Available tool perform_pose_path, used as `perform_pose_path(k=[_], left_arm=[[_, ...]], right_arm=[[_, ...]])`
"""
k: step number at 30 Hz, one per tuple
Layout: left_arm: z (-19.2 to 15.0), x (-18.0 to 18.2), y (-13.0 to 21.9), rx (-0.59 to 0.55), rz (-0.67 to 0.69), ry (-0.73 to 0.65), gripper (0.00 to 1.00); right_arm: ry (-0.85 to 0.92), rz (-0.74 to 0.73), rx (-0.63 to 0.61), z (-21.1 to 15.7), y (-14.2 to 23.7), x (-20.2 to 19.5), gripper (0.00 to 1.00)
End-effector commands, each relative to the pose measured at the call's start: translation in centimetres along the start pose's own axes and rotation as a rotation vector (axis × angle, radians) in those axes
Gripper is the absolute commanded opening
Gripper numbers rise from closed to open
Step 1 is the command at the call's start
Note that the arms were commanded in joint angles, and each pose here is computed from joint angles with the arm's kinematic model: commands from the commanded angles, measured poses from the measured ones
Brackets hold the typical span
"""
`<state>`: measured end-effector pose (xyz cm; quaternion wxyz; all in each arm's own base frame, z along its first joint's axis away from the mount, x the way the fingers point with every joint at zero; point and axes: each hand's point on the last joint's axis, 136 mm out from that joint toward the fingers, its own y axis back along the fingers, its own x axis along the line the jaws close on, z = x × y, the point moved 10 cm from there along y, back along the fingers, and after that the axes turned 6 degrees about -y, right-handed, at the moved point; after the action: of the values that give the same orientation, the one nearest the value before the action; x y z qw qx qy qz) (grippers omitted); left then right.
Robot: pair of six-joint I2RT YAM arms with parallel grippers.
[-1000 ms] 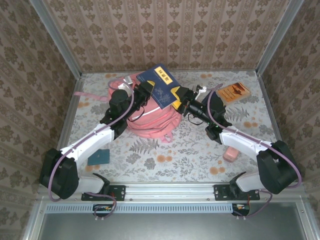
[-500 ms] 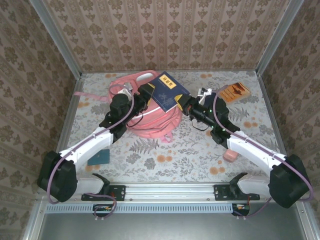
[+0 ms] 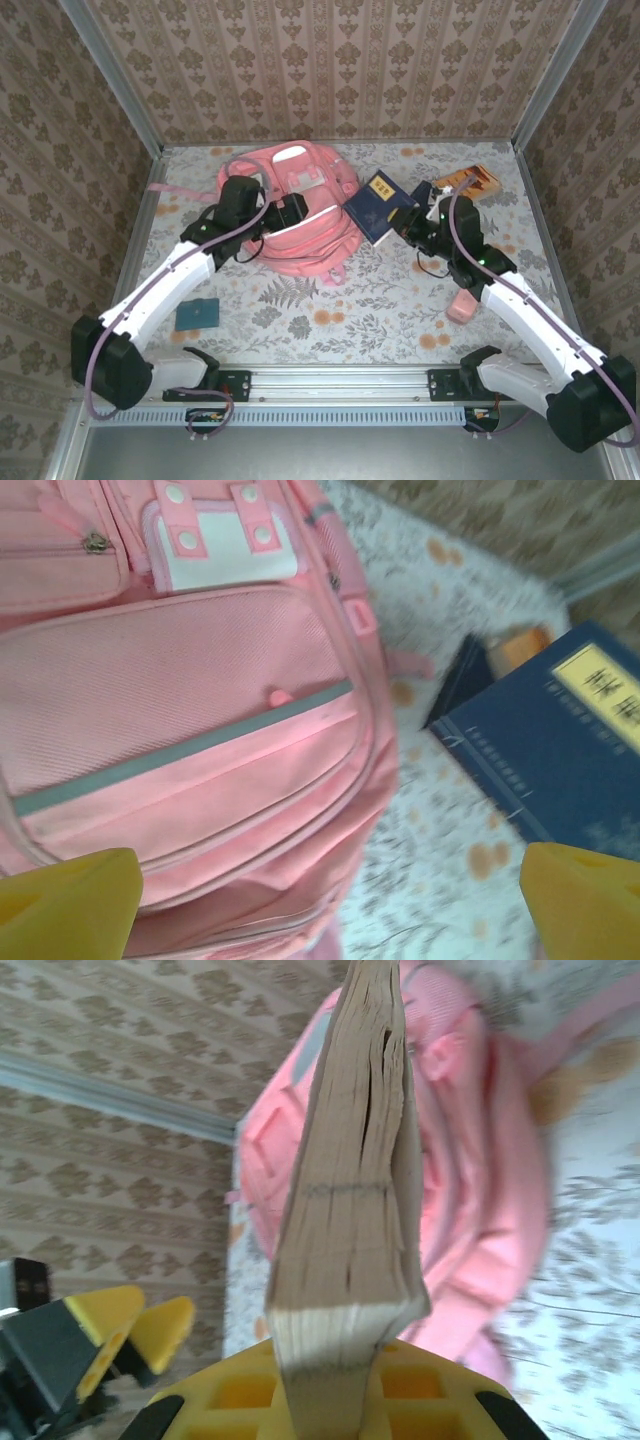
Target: Pack the student bag
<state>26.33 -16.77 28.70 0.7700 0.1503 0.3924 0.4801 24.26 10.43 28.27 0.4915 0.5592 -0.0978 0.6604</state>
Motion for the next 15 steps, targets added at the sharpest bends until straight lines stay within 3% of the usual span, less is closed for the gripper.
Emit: perform_pose_path(k=[1,7,15], left_arm=[[-0.7,-0.1,-1.2,0.169,0.043,-0.273,0.97],[-0.5,-2.5,-5.4,0.26,0.024,-0.513,0.88],[-1.3,-2.6,-10.5,0.403,0.082,-0.656,0.7]], right_arm=[[0.07,-0.069,-0.01,0.3,1.6,-0.5,0.06],[0.067,-0.068,-0.018,0.3,2.4,-0.7,0.06],[0.047,-0.08,-0.003,0.0,2.4,-1.1,0.07]])
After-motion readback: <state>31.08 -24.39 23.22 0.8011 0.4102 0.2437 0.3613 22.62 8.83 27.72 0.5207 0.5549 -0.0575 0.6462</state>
